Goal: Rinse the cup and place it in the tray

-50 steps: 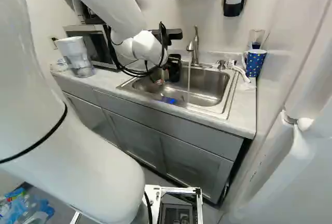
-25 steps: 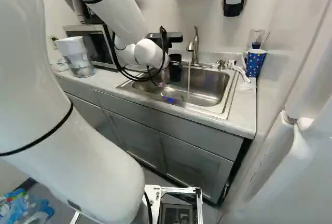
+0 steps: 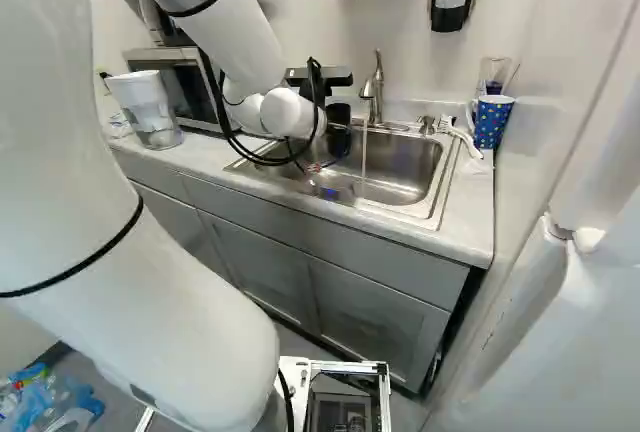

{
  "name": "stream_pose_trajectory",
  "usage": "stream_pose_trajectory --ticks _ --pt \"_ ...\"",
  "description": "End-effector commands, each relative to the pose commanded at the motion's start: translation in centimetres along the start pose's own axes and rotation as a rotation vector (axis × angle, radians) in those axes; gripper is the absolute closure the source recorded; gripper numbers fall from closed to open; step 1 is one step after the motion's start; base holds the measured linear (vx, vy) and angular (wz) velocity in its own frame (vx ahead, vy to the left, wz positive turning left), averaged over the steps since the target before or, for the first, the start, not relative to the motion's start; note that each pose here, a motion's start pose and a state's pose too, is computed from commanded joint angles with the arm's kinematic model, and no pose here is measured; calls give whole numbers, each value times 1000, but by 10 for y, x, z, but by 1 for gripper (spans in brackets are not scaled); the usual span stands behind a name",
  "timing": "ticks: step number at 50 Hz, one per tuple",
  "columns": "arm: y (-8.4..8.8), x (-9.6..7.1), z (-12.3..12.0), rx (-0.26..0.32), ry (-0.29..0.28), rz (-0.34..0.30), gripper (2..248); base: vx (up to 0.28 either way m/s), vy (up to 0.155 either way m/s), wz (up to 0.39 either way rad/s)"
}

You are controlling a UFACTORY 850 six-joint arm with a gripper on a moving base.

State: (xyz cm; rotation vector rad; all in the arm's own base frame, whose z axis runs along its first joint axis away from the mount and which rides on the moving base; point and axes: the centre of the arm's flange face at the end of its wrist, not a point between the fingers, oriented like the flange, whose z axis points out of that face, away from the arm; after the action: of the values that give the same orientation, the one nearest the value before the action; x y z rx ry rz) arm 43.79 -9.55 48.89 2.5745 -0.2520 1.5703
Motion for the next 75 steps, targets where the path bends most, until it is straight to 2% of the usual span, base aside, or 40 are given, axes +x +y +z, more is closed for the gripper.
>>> stream_pose_trajectory --ticks 45,75 --pt "2 -4 -7 -4 1 2 137 0 0 0" --pt "27 -11 -18 -57 1 29 137 0 0 0"
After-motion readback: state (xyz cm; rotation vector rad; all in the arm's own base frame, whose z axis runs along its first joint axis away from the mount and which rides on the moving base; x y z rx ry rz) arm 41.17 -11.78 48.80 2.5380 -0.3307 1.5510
